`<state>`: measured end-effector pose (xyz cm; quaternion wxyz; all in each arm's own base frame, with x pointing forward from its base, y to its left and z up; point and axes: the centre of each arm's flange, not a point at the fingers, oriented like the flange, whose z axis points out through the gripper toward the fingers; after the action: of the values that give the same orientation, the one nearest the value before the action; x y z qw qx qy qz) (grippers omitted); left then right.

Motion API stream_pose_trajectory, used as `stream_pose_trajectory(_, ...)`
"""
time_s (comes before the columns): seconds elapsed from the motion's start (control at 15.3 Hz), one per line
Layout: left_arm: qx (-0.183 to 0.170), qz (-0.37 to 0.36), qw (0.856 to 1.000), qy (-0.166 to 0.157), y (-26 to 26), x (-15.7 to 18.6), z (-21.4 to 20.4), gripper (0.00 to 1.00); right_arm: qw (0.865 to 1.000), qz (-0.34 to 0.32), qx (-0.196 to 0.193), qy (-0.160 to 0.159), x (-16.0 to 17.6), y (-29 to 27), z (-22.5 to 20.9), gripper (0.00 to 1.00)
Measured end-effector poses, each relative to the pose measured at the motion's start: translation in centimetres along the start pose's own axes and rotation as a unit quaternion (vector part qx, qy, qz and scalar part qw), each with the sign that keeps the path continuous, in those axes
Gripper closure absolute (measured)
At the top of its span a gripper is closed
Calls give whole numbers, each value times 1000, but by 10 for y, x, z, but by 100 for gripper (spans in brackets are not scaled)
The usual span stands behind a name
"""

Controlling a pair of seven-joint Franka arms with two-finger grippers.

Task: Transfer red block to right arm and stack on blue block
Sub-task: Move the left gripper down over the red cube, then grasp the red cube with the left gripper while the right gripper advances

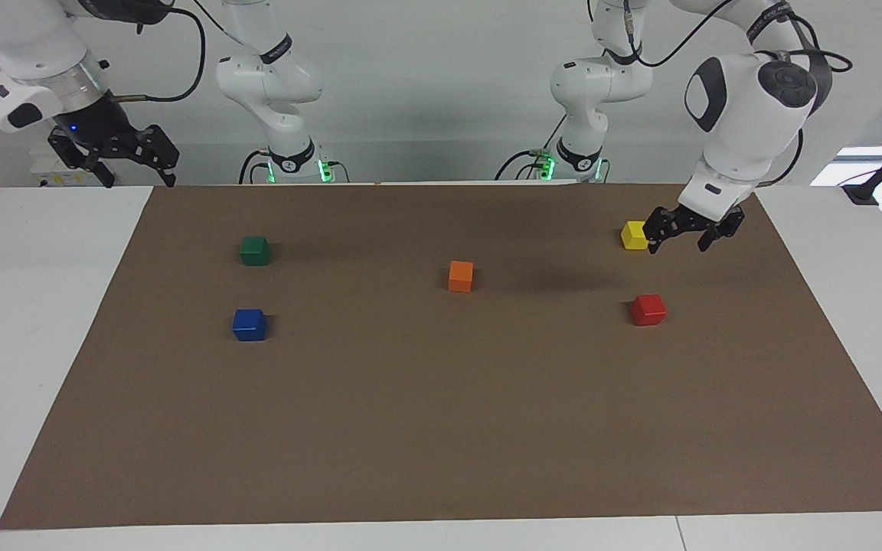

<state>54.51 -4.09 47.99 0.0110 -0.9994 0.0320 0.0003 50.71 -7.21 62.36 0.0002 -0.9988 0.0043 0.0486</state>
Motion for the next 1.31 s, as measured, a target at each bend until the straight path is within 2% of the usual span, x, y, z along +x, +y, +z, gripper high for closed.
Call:
stream_pose_trajectory(0.13, -2, 0, 1000, 0, 0, 4, 32, 0, 1000, -6, 2, 3, -9, -2, 27, 0)
stream_pose_trajectory(0.26, -4, -1, 1000, 5, -2, 3, 65, 0, 1000, -10, 27, 3, -20, -6, 54, 0)
stream_pose_trajectory(0.52, -8, -13, 1000, 8, -14, -3, 119, 0, 992, -29, 126, 2, -32, 11, 93, 0)
stream_pose_trajectory(0.79, -10, -17, 1000, 20, -18, -1, 142, 0, 972, -50, 227, 17, -36, 16, 131, 0)
stream_pose_trajectory(0.98, -13, -17, 1000, 17, -18, 3, 162, 0, 948, -77, 303, 48, -35, 10, 149, 0)
stream_pose_trajectory(1.05, -14, -17, 1000, 13, -18, 2, 166, 8, 937, -81, 334, 62, -33, 8, 153, 0)
stream_pose_trajectory(1.24, -14, -20, 1000, -4, -20, 0, 169, 44, 891, -91, 432, 109, -25, 0, 174, 0)
stream_pose_trajectory(1.31, -15, -27, 999, -13, -21, 0, 168, 45, 874, -96, 459, 124, -22, -2, 182, 0)
